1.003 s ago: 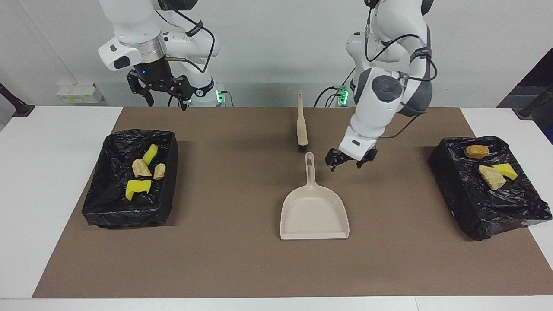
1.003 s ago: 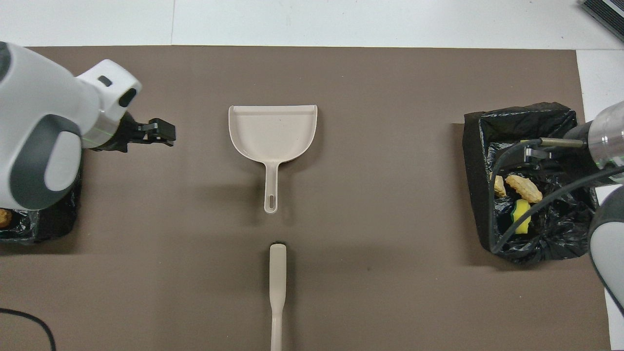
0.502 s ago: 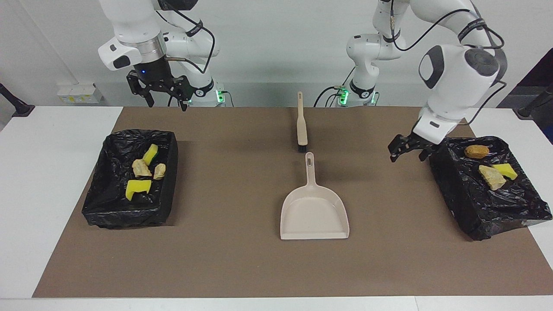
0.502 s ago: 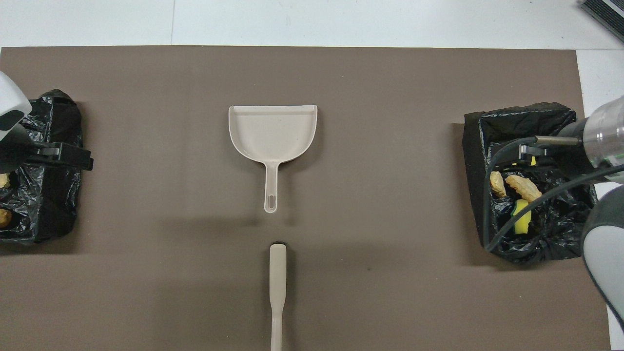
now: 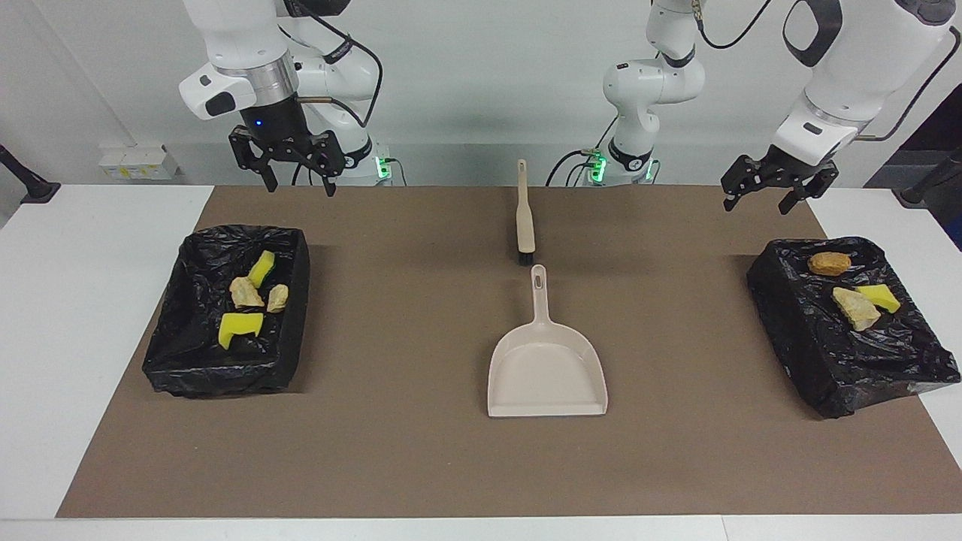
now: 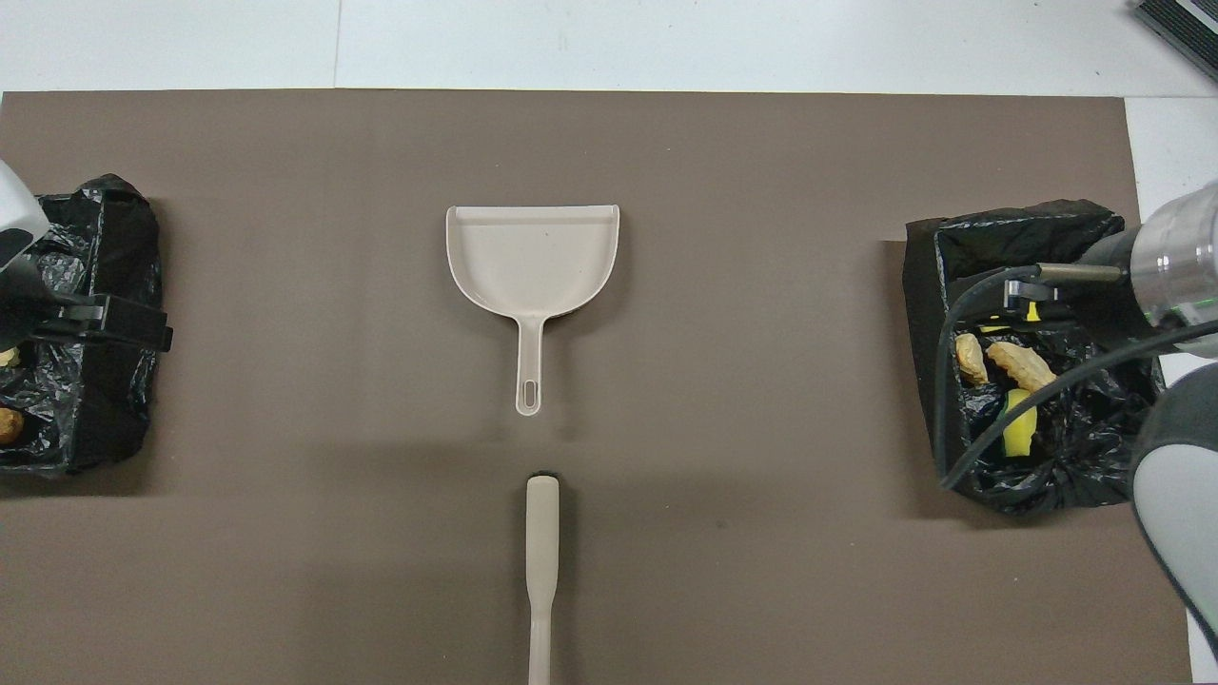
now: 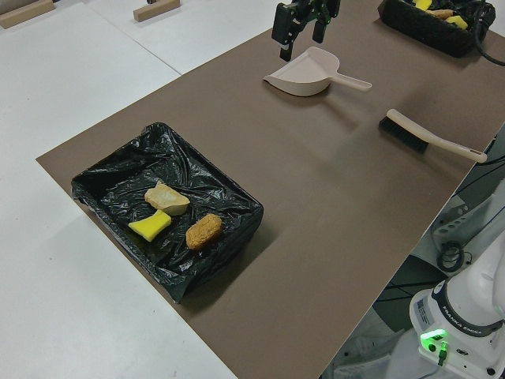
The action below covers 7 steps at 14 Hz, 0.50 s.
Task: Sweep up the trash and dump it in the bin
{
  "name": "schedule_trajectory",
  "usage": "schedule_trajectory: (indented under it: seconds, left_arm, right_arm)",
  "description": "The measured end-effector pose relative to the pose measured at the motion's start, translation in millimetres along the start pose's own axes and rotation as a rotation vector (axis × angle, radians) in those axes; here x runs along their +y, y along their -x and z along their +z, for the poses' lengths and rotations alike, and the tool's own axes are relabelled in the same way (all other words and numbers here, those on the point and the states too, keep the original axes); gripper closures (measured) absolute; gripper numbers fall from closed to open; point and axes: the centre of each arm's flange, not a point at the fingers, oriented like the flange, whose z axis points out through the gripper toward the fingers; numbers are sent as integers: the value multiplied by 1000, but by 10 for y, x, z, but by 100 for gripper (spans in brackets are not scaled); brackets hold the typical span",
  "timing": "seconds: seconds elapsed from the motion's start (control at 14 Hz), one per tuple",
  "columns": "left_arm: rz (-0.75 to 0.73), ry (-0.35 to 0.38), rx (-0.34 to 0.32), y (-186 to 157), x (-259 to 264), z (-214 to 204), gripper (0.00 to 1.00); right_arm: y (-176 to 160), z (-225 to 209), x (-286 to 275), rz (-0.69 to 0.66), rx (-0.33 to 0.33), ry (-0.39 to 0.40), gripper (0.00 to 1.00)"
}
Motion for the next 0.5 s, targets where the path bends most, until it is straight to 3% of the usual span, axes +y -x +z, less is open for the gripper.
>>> schedule_trajectory:
  seconds: [0.5]
  left_arm:
    - [-7, 0, -1, 3, -41, 3, 0]
  right_arm:
    - [-20, -12, -8, 0, 17, -7, 0]
